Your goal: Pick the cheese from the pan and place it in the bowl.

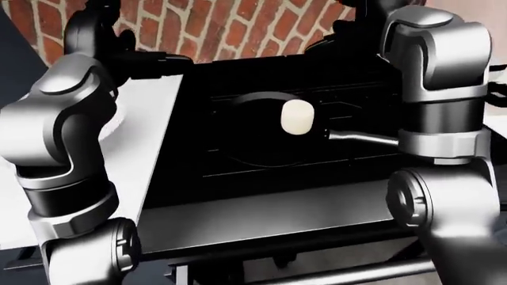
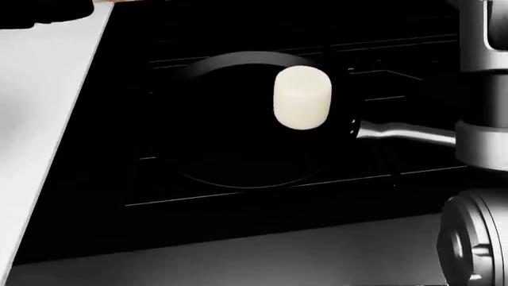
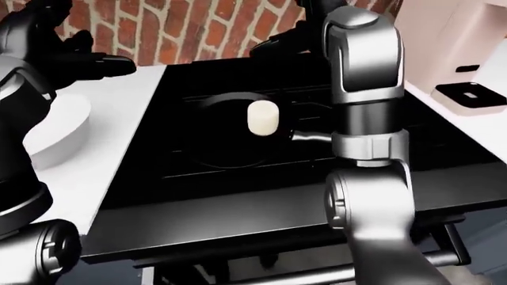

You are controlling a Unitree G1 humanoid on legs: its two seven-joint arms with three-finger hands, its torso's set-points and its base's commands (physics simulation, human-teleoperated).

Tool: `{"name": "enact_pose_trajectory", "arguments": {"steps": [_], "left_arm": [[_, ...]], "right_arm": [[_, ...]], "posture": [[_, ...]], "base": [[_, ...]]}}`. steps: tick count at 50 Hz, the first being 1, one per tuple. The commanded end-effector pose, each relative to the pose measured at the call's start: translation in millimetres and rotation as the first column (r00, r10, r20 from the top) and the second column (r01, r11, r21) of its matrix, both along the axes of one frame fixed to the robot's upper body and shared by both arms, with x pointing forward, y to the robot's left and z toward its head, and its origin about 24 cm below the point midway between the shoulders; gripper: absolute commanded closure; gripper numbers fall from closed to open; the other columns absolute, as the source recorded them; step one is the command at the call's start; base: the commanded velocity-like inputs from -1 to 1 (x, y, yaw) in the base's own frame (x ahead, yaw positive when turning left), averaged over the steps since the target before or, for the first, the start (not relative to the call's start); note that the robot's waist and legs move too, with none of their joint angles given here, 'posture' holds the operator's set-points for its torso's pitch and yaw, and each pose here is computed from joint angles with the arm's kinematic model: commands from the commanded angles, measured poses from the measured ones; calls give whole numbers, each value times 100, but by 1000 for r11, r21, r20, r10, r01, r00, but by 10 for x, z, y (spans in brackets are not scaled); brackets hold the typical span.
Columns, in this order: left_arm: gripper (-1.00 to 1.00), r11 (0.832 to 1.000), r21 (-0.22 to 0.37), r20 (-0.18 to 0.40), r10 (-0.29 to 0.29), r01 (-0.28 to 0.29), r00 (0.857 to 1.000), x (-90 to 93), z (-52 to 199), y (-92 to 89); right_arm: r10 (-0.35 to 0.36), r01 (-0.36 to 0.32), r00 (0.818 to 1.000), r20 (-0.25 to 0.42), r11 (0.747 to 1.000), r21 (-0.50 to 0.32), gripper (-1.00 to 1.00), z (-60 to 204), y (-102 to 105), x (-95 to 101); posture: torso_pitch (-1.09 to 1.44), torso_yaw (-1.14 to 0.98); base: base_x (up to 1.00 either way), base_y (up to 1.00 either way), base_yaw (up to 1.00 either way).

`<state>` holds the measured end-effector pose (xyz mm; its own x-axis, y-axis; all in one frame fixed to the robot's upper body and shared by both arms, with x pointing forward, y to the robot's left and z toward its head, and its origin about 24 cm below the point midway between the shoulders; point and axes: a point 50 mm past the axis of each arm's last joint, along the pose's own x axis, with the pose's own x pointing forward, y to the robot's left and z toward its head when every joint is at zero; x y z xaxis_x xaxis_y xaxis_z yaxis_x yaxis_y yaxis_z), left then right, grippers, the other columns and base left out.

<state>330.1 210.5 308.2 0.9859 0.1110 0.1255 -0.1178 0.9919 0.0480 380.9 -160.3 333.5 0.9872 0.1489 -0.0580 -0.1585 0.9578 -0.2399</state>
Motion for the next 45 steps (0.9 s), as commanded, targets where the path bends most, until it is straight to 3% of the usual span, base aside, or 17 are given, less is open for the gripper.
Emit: {"name": "enact_pose_trajectory", "arguments": {"steps": [1,4,7,8,9,10,17,25,37,45], "left_arm": [[-100,1000,15,91,-22,21,996,-60,195,-56],[-100,1000,16,91,-22,21,996,-62,200,-56],[-100,1000,16,91,-20,18,996,-61,204,-44],[-100,1000,17,92,-20,18,996,-63,205,-42],[-100,1000,16,92,-19,17,996,-62,205,-38],[-100,1000,17,92,-18,17,996,-62,206,-34],[-100,1000,16,92,-15,13,996,-64,204,-11],[-100,1000,22,96,4,-6,995,-68,241,66],[-100,998,34,95,49,-53,994,-23,241,263],[-100,997,28,94,65,-67,993,-22,233,336]], "right_arm": [[-5,2,993,116,1000,31,-100,293,-46,-102],[40,-45,992,116,998,37,-100,333,-30,-114],[34,-34,991,130,999,-3,-100,317,-50,-82],[42,-34,989,144,998,-59,-100,320,-52,-76],[68,-65,989,135,998,-26,-100,320,-34,-71],[101,-88,958,269,994,-57,-100,409,-22,-75],[129,-84,967,220,976,-201,-100,456,-32,-28],[220,-148,957,188,931,-334,-100,590,59,-52],[286,-195,948,142,871,-450,-100,725,136,-85],[286,-193,953,97,824,-532,-100,733,193,-58]], "posture": [[0,0],[0,0],[0,0],[0,0],[0,0],[0,0],[0,0],[0,0],[0,0],[0,0]], "base": [[0,0,0],[0,0,0],[0,0,0],[0,0,0],[0,0,0],[0,0,0],[0,0,0],[0,0,0],[0,0,0],[0,0,0]]}}
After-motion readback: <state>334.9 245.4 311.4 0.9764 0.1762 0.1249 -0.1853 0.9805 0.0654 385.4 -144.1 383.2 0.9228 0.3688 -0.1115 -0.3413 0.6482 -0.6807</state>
